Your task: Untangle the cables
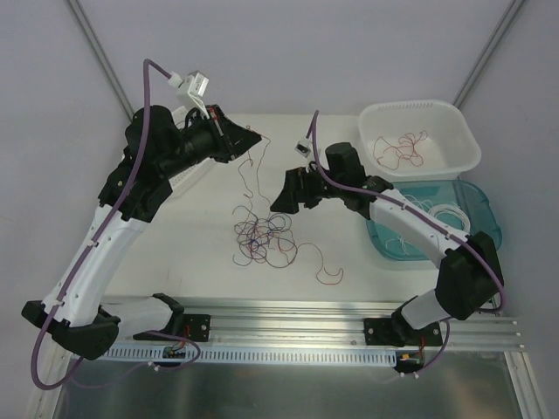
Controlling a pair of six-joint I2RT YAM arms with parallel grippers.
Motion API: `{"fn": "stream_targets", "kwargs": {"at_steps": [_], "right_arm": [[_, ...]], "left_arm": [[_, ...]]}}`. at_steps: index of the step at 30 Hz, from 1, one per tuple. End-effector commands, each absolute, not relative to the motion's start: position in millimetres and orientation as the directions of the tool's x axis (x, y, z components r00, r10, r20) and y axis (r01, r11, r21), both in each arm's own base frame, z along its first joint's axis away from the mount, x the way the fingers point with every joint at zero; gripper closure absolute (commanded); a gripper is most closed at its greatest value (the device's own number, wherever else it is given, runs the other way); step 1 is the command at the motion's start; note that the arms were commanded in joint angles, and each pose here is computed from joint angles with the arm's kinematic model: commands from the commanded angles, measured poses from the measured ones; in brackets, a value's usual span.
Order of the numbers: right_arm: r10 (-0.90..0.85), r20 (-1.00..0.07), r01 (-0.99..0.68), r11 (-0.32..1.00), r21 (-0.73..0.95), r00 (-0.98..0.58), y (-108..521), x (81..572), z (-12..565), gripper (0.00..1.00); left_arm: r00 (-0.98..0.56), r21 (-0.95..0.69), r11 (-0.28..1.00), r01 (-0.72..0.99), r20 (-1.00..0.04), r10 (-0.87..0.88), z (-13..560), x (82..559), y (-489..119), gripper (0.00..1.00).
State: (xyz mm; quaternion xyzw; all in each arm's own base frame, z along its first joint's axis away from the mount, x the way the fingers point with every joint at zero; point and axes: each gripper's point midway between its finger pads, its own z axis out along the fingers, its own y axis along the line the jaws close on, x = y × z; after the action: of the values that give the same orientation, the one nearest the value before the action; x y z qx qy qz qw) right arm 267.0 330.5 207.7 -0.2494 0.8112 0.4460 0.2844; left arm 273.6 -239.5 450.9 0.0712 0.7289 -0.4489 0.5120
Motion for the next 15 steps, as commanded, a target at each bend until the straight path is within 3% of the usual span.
{"fn": "stream_targets", "kwargs": {"at_steps": [1, 8, 15], "right_arm": [[-0.122, -0.78, -0.749, 0.401, 0.527, -0.614, 333.8, 264.8, 250.3, 0.01], [-0.08, -0.82, -0.783, 0.363, 0.505, -0.567, 350.3, 265.2, 266.7, 0.03], [0.005, -0.855, -0.778, 0.413, 0.474, -0.518, 358.2, 287.6, 279.8, 0.03]], "left_arm": [[-0.421, -0.568, 0.577, 0.587, -0.823, -0.382, 462.5, 268.4, -236.2, 1.0], [-0.41, -0.578, 0.582, 0.572, -0.816, -0.407, 464.8, 265.1, -230.4, 1.0], [-0.43, -0.599, 0.566, 0.567, -0.801, -0.417, 464.1, 264.7, -233.5, 1.0]]}}
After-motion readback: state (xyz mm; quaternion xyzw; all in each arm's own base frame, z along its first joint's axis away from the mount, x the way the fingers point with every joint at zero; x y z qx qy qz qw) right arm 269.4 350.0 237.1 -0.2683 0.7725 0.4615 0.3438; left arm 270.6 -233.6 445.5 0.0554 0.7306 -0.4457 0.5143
